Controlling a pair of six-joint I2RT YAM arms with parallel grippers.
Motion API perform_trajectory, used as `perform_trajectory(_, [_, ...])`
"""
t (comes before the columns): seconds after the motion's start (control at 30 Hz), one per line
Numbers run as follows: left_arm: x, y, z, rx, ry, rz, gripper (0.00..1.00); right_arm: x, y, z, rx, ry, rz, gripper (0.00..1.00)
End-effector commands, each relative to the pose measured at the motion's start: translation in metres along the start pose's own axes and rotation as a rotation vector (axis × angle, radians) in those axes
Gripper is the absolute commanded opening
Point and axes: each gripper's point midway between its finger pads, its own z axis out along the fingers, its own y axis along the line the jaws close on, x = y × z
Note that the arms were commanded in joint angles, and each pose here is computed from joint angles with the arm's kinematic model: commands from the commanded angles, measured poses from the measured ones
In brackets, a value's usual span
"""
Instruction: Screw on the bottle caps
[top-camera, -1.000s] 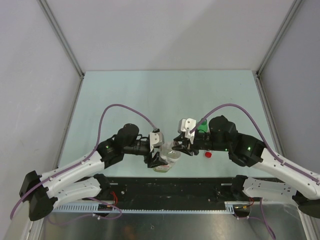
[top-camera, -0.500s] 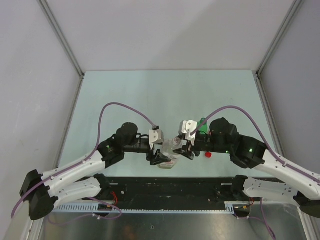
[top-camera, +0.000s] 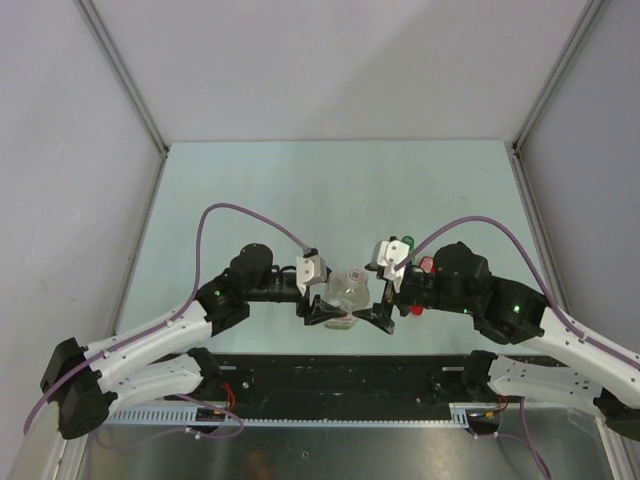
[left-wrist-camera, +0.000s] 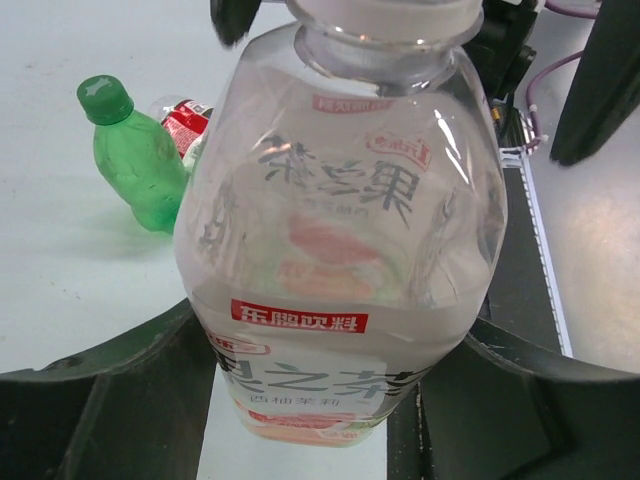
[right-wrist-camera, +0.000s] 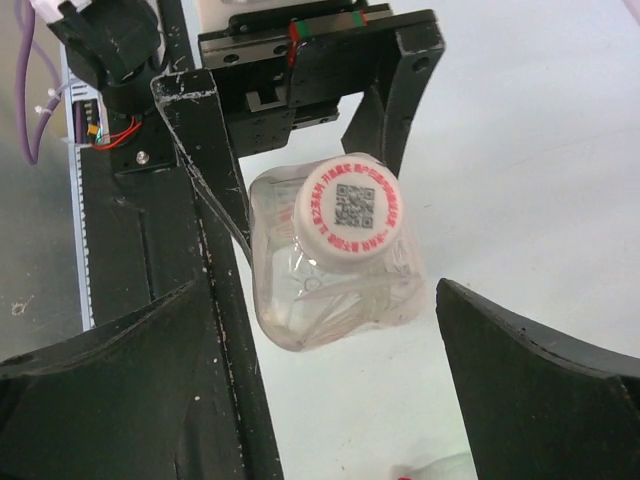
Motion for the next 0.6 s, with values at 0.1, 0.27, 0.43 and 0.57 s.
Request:
perform_trajectory(0.1, [-0.006,0.022,-0.007,-0.122,-0.025,0.093,0.00,-0.029,-0.027,-0.033,0.213,-0.138,0.142,0.99])
perform_trajectory(0.27, [0.003,0.043,-0.013,-0.256,0.024,0.052,0.00,-0.052,-0.037,-0.052,0.289,-0.261,0.257,0.96])
perform_trajectory(0.43, [0.009,0.061,-0.014,-0.346,0.065,0.022,0.00,-0.066,-0.043,-0.046,0.320,-0.330,0.525,0.84])
perform_trajectory(0.57, [0.010,0.073,-0.015,-0.406,0.084,0.018,0.00,-0.053,-0.054,-0.026,0.405,-0.229,0.669,0.81])
